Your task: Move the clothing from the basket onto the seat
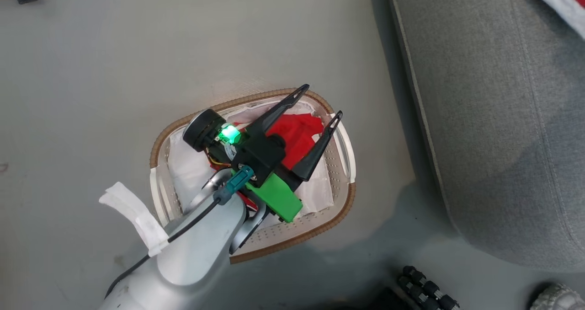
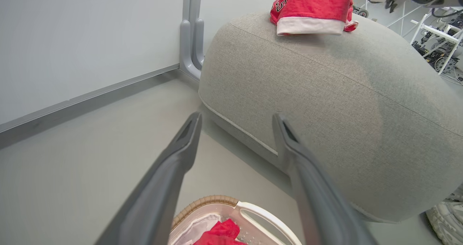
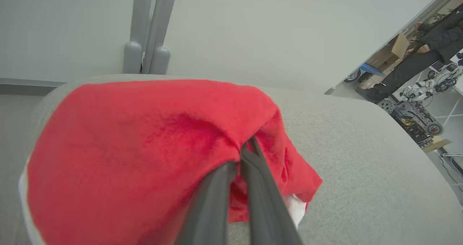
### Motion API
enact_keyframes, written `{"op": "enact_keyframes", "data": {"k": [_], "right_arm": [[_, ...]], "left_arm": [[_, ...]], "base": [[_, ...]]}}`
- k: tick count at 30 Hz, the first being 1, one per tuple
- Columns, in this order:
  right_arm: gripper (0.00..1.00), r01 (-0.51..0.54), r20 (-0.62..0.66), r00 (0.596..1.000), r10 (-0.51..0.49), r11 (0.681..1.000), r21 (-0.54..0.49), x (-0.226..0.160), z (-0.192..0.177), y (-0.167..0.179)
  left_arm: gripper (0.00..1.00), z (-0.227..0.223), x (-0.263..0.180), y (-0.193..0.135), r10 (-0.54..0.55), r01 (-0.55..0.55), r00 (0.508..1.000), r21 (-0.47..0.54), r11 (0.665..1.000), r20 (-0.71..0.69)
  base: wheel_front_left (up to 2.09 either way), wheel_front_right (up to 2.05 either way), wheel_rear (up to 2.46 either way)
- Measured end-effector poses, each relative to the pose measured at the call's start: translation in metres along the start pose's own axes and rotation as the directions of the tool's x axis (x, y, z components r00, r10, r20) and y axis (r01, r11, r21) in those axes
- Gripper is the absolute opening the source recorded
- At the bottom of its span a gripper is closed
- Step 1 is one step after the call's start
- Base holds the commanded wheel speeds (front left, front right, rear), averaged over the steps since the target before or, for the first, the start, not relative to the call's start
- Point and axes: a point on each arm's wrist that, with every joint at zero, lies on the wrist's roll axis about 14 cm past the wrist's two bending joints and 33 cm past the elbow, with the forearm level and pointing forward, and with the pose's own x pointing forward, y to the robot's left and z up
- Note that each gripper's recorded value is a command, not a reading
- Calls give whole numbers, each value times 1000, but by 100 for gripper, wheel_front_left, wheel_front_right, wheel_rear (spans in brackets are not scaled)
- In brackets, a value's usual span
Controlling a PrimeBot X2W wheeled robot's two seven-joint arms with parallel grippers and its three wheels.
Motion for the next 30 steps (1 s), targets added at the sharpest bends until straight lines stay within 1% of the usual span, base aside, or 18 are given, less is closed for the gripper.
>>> {"op": "enact_keyframes", "data": {"k": [2, 4, 7, 10, 13, 18, 21, 23, 27, 30], "right_arm": [[100, 8, -49, 999, -7, 1000, 15, -10, -22, 3], [100, 6, -80, 997, -6, 1000, 2, -21, -35, 3], [100, 4, -110, 994, -3, 1000, 9, -41, -50, 3], [100, 14, -112, 994, -7, 998, 62, -61, -55, 5], [100, -8, -101, 995, 20, 993, 114, -82, -54, 16], [100, -85, -30, 995, 92, 980, 180, -109, -34, 40], [100, -149, 29, 989, 146, 963, 225, -123, -15, 59], [100, -173, 77, 985, 157, 945, 278, -129, 1, 66], [100, -272, 181, 958, 222, 905, 328, -142, 37, 96], [100, -345, 231, 933, 277, 873, 344, -152, 54, 118]], "left_arm": [[100, -2, -5, 6, 26, -26, 1000, -1, 1000, -10], [100, -1, -10, 9, 47, -47, 999, -2, 999, -15], [100, 1, -16, 11, 73, -73, 997, -1, 997, -20], [100, 7, -22, 10, 99, -99, 995, 5, 995, -21], [100, 16, -28, 9, 129, -129, 992, 9, 992, -9], [100, 35, -42, 7, 198, -198, 980, 6, 980, 25], [100, 43, -55, 8, 248, -248, 968, 4, 969, 37], [100, 50, -66, 12, 290, -290, 956, 10, 957, 51], [100, 67, -91, 28, 399, -403, 912, 26, 915, 93], [100, 73, -118, 42, 484, -490, 869, 34, 871, 105]], "base": [[0, 0, 0], [0, 0, 0], [0, 0, 0], [0, 0, 0], [0, 0, 0], [0, 0, 0], [0, 0, 0], [0, 0, 0], [0, 0, 0], [0, 0, 0]]}}
